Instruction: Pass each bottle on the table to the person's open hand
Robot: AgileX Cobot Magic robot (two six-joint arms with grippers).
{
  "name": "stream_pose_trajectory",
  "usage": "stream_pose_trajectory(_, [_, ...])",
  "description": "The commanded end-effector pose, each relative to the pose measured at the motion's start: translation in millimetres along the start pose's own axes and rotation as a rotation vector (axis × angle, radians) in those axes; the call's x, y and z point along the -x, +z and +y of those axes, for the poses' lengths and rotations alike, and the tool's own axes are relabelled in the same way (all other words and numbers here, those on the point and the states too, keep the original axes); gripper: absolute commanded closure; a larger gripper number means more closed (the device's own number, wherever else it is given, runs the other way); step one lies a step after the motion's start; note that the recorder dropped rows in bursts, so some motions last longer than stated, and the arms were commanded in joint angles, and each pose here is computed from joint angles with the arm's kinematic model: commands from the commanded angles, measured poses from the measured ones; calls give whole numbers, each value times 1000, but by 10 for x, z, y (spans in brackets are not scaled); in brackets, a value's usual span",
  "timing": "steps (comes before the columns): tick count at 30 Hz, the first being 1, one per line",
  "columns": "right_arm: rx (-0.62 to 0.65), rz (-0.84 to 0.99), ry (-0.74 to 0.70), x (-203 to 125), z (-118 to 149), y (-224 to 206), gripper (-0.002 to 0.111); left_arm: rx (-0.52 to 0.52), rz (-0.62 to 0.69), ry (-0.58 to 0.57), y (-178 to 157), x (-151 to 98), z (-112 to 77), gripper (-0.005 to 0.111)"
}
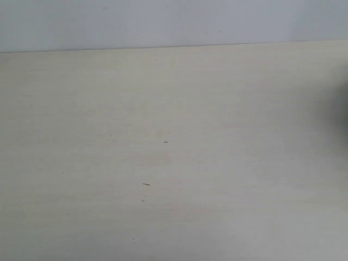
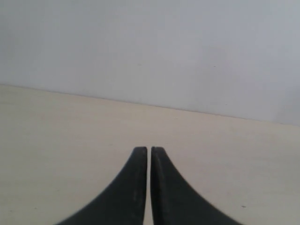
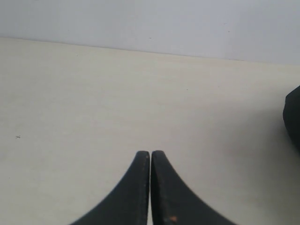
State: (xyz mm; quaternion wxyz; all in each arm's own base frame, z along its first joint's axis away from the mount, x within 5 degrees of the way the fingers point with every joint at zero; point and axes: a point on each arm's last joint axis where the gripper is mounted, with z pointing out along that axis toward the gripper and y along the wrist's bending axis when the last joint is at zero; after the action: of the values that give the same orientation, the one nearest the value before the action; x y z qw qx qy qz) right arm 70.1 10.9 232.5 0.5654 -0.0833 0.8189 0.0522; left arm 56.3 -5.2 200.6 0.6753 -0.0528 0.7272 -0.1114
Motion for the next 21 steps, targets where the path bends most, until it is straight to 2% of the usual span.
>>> stream_pose_trajectory(1, [3, -15, -2, -2, 1, -5, 107, 35, -3, 85, -2, -10, 21, 101])
stream_pose_trajectory(21, [8, -23, 0, 5, 5, -5, 107, 37, -5, 98, -2, -8, 22, 101])
